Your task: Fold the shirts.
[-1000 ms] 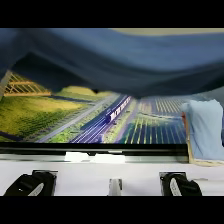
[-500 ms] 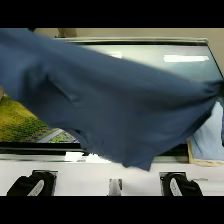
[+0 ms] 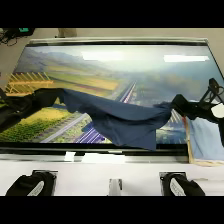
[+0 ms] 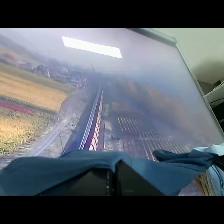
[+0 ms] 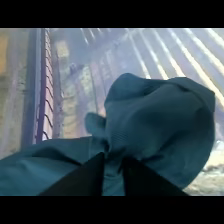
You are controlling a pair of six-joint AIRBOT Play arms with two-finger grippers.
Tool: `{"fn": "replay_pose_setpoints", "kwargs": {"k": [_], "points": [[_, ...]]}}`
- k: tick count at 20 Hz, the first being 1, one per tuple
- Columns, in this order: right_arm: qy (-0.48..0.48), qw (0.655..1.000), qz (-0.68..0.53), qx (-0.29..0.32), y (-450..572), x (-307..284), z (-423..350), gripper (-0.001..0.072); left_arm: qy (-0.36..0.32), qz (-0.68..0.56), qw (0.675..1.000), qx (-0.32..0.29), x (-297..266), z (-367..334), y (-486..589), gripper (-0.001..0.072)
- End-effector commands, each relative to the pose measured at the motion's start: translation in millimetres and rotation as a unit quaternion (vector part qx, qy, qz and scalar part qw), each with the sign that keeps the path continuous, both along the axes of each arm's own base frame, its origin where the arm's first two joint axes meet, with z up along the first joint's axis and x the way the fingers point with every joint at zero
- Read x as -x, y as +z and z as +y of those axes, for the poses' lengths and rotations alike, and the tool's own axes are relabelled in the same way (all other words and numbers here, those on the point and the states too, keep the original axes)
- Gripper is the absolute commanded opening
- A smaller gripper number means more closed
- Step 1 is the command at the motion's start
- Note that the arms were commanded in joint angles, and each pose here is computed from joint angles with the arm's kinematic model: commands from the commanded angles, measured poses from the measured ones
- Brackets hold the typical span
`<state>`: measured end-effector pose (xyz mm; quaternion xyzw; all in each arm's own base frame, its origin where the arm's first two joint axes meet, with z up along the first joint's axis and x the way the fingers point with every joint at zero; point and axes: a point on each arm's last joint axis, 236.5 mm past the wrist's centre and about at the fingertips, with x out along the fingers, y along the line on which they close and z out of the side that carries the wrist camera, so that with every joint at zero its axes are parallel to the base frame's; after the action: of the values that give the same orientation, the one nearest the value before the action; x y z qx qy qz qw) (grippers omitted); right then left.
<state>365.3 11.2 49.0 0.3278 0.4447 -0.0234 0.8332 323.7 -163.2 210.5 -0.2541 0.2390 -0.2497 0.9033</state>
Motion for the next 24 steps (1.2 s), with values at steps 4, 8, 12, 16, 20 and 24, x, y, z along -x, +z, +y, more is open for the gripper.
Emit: {"fn": "replay_pose_setpoints", "kwargs": {"k": [4,8,12,16,20,24], "points": [[0.141,0.988,0.014,-0.057,18,21,55,0.0386,-0.003,0.019,1.0,0.007,2,-6,-20,0.0028],[0.237,0.964,0.088,-0.08,15,82,91,0.046,-0.003,0.019,1.0,0.007,2,-6,-20,0.0028],[0.276,0.944,0.154,-0.094,-43,124,148,0.0465,-0.004,0.02,1.0,0.007,2,-6,-21,0.0028],[0.3,0.925,0.216,-0.087,-103,168,188,0.0465,-0.004,0.021,1.0,0.007,3,-6,-21,0.0028],[0.29,0.919,0.235,-0.125,-124,168,226,0.0466,-0.005,0.021,1.0,0.007,3,-6,-21,0.0028],[0.267,0.926,0.22,-0.154,-126,155,241,0.0465,-0.004,0.021,1.0,0.007,3,-6,-21,0.0029]]}}
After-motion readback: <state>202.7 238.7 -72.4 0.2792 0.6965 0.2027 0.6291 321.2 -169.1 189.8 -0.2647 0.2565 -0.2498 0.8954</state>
